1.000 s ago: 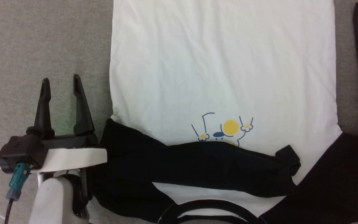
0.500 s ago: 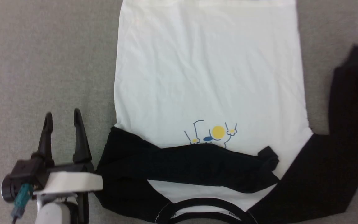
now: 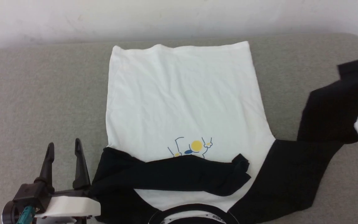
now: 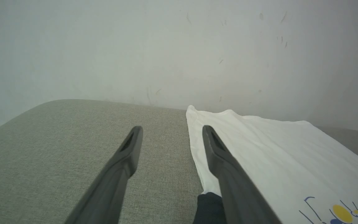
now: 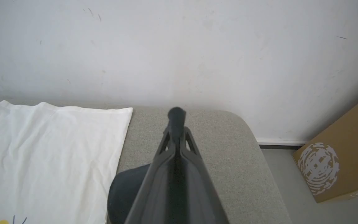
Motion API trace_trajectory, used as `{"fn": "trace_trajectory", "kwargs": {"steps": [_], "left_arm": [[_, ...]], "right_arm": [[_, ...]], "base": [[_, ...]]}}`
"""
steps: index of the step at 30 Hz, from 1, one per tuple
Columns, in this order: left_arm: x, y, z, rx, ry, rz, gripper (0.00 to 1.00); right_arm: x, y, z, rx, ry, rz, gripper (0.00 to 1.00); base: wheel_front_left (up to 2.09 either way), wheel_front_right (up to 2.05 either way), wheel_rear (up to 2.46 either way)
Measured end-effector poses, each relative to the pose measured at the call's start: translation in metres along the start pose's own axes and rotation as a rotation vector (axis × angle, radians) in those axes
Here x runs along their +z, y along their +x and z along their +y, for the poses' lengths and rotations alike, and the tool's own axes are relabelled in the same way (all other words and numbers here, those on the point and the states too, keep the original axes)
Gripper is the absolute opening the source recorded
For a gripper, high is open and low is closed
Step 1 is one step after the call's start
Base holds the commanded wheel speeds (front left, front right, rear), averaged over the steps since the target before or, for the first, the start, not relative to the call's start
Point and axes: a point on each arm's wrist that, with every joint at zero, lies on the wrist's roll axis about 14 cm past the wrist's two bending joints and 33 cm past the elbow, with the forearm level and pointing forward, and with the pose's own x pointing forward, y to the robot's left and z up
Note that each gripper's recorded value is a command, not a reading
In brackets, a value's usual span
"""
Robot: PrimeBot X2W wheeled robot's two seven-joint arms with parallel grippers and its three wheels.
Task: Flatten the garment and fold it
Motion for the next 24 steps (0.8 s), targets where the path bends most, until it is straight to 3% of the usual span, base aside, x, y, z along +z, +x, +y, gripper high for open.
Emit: {"fn": "trace_trajectory", "kwargs": {"steps": [6,14,19,24], "left_arm": [[0.011,0.002,-0.012,-0.035,-0.012,-0.035,1.0],[0.007,0.0,-0.01,-0.034,-0.011,-0.02,1.0],[0.002,0.002,-0.007,-0.025,-0.009,-0.007,1.0],[0.003,0.007,-0.005,-0.022,-0.009,-0.011,1.0]], "right_arm": [[0.04,-0.042,0.055,0.151,-0.071,-0.089,0.0],[0.048,-0.067,0.177,0.517,-0.172,-0.126,0.0],[0.027,-0.077,0.246,0.734,-0.196,-0.077,0.0],[-0.012,-0.077,0.293,0.872,-0.207,0.016,0.0]], "base": [[0.0,0.0,0.0],[0.0,0.0,0.0],[0.0,0.0,0.0],[0.0,0.0,0.0]]}}
